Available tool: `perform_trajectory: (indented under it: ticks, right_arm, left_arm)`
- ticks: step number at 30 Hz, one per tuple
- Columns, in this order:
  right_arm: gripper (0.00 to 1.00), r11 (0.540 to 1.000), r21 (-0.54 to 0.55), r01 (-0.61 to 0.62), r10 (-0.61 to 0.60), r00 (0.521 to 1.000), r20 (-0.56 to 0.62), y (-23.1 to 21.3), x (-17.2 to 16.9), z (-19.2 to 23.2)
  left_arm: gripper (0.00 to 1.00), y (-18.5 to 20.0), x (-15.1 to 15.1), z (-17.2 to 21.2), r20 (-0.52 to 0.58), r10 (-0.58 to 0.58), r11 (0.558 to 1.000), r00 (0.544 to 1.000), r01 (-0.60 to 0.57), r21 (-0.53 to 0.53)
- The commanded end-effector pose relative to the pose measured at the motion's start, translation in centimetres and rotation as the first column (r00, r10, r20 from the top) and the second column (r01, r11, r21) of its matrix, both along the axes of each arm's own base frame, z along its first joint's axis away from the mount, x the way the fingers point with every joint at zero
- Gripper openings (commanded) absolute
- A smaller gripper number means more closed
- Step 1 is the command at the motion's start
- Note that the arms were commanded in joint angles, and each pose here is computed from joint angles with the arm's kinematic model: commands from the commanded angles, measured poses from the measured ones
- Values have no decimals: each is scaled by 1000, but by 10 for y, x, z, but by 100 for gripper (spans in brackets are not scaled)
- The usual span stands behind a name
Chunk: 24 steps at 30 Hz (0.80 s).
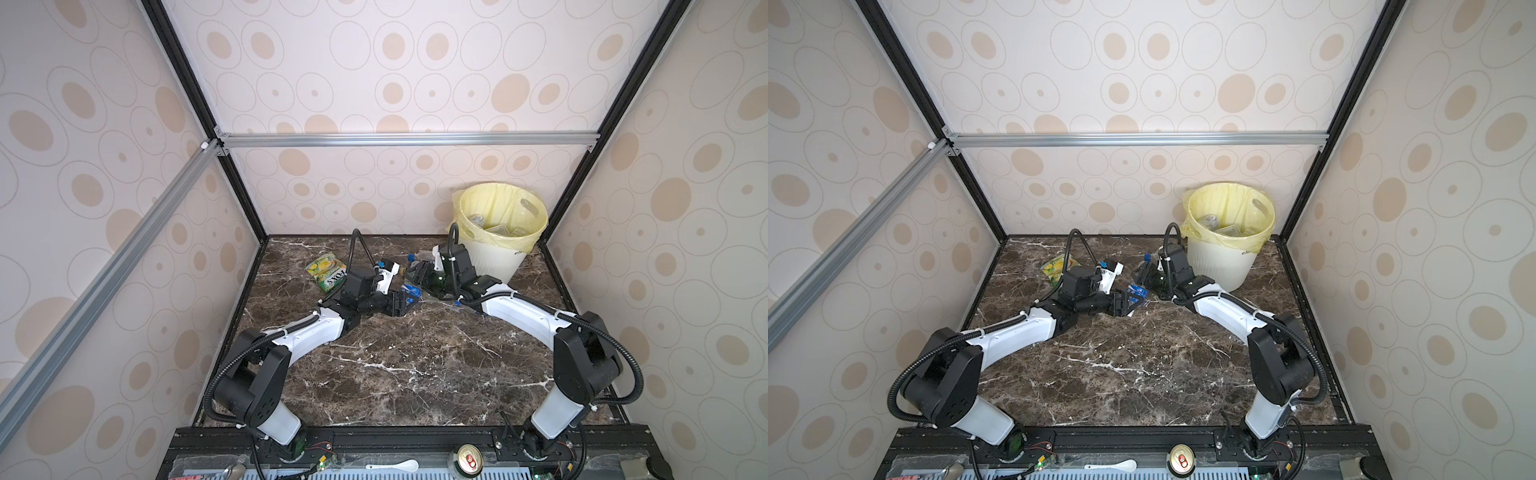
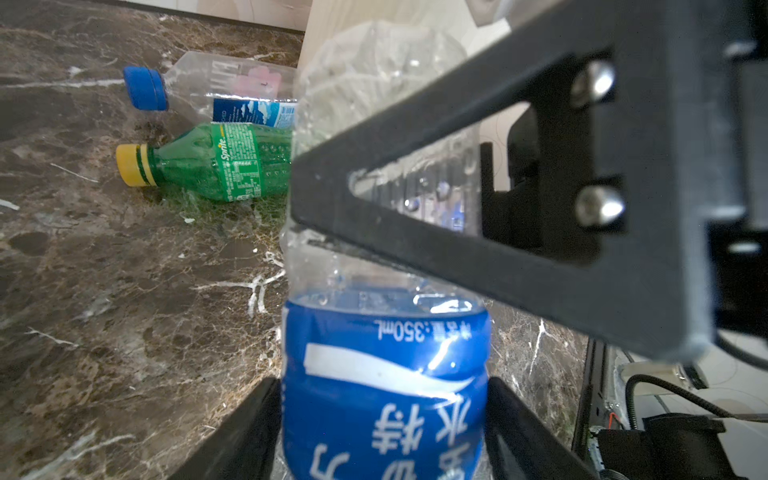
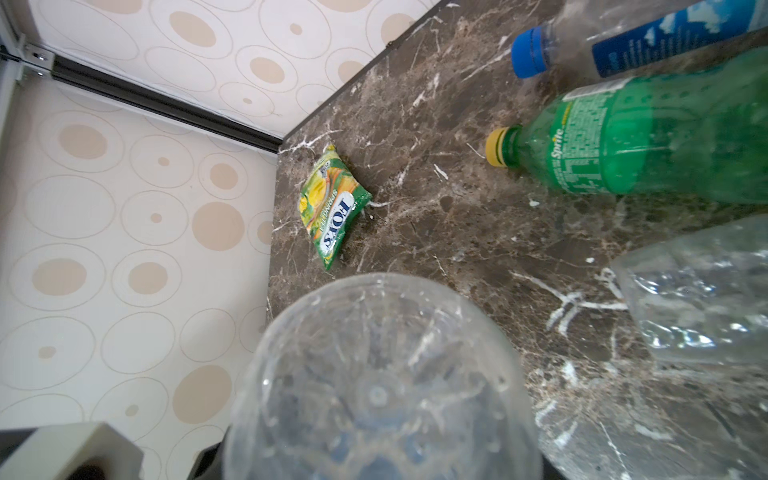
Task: Throw the plastic bottles in the bin
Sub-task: 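Carry the water bottle over the bin with the right gripper and release it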
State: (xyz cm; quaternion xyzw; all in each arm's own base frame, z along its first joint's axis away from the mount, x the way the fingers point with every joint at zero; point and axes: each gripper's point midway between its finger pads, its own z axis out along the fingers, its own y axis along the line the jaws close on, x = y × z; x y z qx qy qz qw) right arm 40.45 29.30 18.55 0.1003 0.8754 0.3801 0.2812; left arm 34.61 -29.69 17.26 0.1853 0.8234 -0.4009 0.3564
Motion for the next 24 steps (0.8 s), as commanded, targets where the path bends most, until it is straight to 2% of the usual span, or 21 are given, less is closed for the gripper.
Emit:
perform_trajectory:
  ticks: [1, 5, 7, 18, 24]
  right_arm:
    - [56, 999, -52, 7, -4, 999, 49, -7, -3, 23]
    - [56, 995, -96, 20, -11, 995, 95, -15, -2, 39]
    - [56, 993, -113, 32, -18, 992, 122, -20, 0, 48]
    - [55, 970, -229, 80, -15, 962, 271, -49, 7, 112]
    - [55, 937, -306, 167, -32, 915, 403, -78, 9, 167]
  left_arm:
    - [82, -2, -2, 27, 82, -14, 1000, 997, 16, -22]
    - [90, 0, -4, 33, 109, -19, 1000, 994, 22, -20]
    - [98, 0, -6, 35, 124, -24, 999, 992, 26, -18]
    - [99, 11, -7, 83, 294, 15, 1000, 956, -9, -22]
    - [99, -6, 7, 121, 440, -4, 993, 898, -48, 106]
